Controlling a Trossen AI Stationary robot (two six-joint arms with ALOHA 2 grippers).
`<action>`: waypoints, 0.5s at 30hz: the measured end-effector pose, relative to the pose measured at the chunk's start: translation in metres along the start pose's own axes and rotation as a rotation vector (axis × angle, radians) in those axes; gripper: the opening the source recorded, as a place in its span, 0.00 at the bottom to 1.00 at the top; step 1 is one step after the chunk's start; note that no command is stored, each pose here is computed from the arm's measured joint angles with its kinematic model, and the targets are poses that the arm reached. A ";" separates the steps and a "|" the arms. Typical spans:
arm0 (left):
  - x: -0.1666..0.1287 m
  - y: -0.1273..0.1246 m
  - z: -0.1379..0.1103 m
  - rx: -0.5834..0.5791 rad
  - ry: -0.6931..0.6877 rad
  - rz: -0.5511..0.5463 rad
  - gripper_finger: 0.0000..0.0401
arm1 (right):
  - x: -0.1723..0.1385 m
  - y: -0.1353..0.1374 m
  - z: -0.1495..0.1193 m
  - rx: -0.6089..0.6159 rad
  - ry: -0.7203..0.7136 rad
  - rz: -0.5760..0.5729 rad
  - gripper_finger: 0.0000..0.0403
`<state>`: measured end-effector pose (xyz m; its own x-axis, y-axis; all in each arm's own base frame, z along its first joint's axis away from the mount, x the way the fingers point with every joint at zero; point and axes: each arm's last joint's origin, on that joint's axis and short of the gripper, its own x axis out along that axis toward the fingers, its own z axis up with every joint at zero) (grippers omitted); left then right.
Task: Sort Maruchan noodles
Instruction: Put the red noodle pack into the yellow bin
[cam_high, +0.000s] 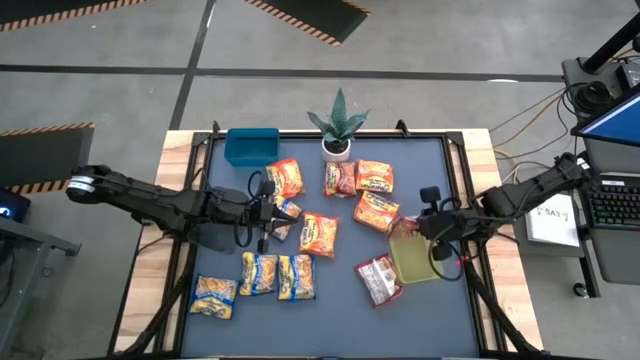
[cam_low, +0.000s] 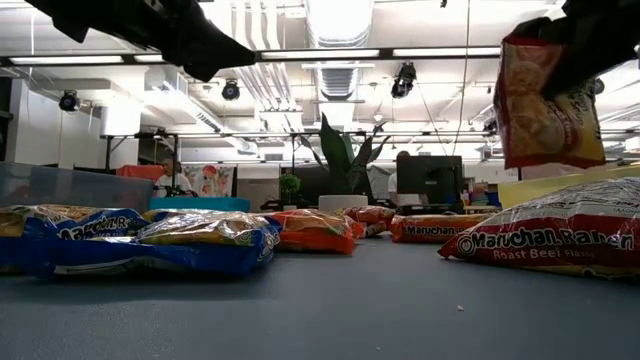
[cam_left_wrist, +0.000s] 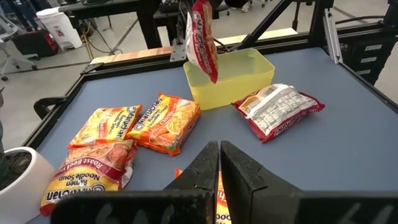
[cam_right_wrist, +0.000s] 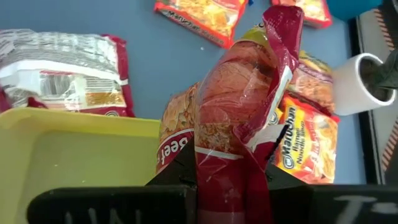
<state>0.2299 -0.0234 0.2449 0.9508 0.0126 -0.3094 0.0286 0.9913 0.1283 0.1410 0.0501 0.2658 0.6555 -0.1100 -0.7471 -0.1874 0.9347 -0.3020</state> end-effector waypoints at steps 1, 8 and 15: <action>0.000 0.000 0.000 0.000 0.001 0.000 0.00 | 0.000 0.000 0.000 -0.001 0.001 -0.001 0.08; 0.000 0.000 0.000 0.001 0.005 0.000 0.00 | 0.007 0.002 0.002 -0.001 0.042 -0.022 0.08; 0.000 0.000 0.000 -0.001 0.004 0.000 0.00 | 0.021 0.007 0.004 -0.027 0.109 -0.022 0.08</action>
<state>0.2298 -0.0234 0.2445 0.9495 0.0128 -0.3136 0.0287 0.9914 0.1274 0.1564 0.0563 0.2504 0.5765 -0.1681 -0.7996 -0.1938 0.9225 -0.3337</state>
